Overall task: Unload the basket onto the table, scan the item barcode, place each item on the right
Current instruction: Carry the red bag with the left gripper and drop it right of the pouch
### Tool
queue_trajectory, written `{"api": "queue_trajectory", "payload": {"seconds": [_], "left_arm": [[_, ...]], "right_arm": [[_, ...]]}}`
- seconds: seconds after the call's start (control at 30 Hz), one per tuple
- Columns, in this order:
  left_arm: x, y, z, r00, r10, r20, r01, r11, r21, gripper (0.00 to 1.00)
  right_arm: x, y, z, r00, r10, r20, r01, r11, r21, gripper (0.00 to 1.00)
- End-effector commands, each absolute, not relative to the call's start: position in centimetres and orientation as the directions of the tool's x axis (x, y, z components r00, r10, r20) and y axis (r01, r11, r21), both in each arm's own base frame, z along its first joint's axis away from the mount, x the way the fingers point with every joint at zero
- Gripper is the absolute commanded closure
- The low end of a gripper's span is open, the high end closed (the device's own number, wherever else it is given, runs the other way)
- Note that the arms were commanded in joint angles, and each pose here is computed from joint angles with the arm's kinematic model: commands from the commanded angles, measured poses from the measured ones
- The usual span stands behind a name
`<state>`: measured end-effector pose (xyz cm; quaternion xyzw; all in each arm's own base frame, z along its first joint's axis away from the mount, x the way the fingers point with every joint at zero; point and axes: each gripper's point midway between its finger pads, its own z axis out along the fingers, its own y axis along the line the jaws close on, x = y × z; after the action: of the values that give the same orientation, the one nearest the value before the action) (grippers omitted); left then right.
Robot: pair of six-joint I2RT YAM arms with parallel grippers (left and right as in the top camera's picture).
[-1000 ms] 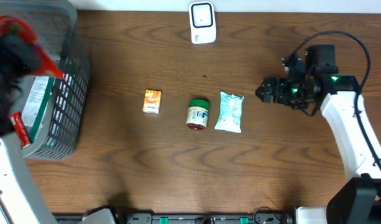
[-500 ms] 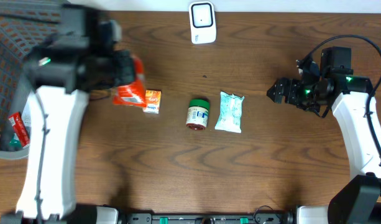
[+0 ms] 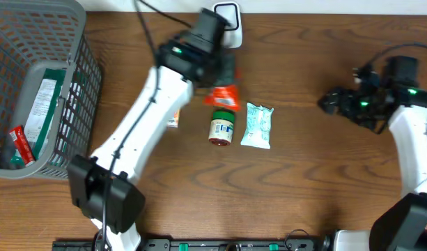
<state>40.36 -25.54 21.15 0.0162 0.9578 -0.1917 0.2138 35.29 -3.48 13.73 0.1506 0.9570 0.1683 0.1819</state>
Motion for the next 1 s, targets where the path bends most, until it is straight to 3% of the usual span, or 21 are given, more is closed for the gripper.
{"api": "queue_trajectory", "payload": {"seconds": [0.0, 0.2, 0.4, 0.43, 0.47, 0.5, 0.53, 0.57, 0.63, 0.87, 0.97], "left_arm": [[40.4, -32.6, 20.0, -0.898, -0.115, -0.424, 0.101, 0.885, -0.455, 0.92], [39.8, -43.6, 14.4, -0.88, -0.058, -0.471, 0.231, 0.815, -0.532, 0.92], [40.0, -45.8, 8.4, -0.857, -0.042, -0.513, 0.227, 0.864, -0.45, 0.92], [40.2, -45.6, 7.5, -0.856, -0.041, -0.515, 0.219, 0.874, -0.434, 0.87], [40.3, -45.7, 7.1, -0.857, -0.041, -0.514, 0.218, 0.874, -0.433, 0.75], [40.3, -45.7, 7.0, -0.857, -0.04, -0.513, 0.218, 0.875, -0.433, 0.49], [40.3, -45.8, 7.3, -0.855, -0.042, -0.516, 0.22, 0.872, -0.436, 0.37], [40.3, -46.1, 8.2, -0.853, -0.046, -0.521, 0.232, 0.86, -0.455, 0.28], [40.2, -46.7, 10.5, -0.84, -0.05, -0.54, 0.266, 0.83, -0.491, 0.21], [40.2, -42.9, 24.1, -0.756, -0.124, -0.642, 0.328, 0.778, -0.536, 0.2], [39.9, -37.5, 26.2, -0.769, -0.103, -0.631, 0.284, 0.829, -0.482, 0.36]], "right_arm": [[35.3, -6.0, 14.8, -0.853, 0.412, -0.32, 0.267, 0.871, 0.412, 0.03], [34.9, -8.5, 14.8, -0.82, 0.47, -0.328, 0.324, 0.852, 0.41, 0.04], [35.0, -8.5, 14.8, -0.819, 0.469, -0.33, 0.323, 0.853, 0.411, 0.05], [35.0, -8.5, 14.8, -0.819, 0.469, -0.33, 0.322, 0.853, 0.411, 0.05], [35.0, -8.5, 14.8, -0.819, 0.469, -0.33, 0.323, 0.853, 0.411, 0.05], [35.0, -8.5, 14.8, -0.82, 0.469, -0.329, 0.323, 0.853, 0.411, 0.05], [35.0, -8.5, 14.8, -0.82, 0.469, -0.329, 0.323, 0.853, 0.411, 0.05], [34.9, -8.5, 14.8, -0.82, 0.469, -0.327, 0.323, 0.852, 0.411, 0.04], [34.9, -8.4, 14.8, -0.821, 0.469, -0.326, 0.324, 0.852, 0.411, 0.02], [35.1, -6.9, 15.4, -0.833, 0.454, -0.317, 0.269, 0.832, 0.485, 0.08], [35.6, -4.3, 16.9, -0.852, 0.391, -0.35, 0.122, 0.796, 0.593, 0.31]]}}
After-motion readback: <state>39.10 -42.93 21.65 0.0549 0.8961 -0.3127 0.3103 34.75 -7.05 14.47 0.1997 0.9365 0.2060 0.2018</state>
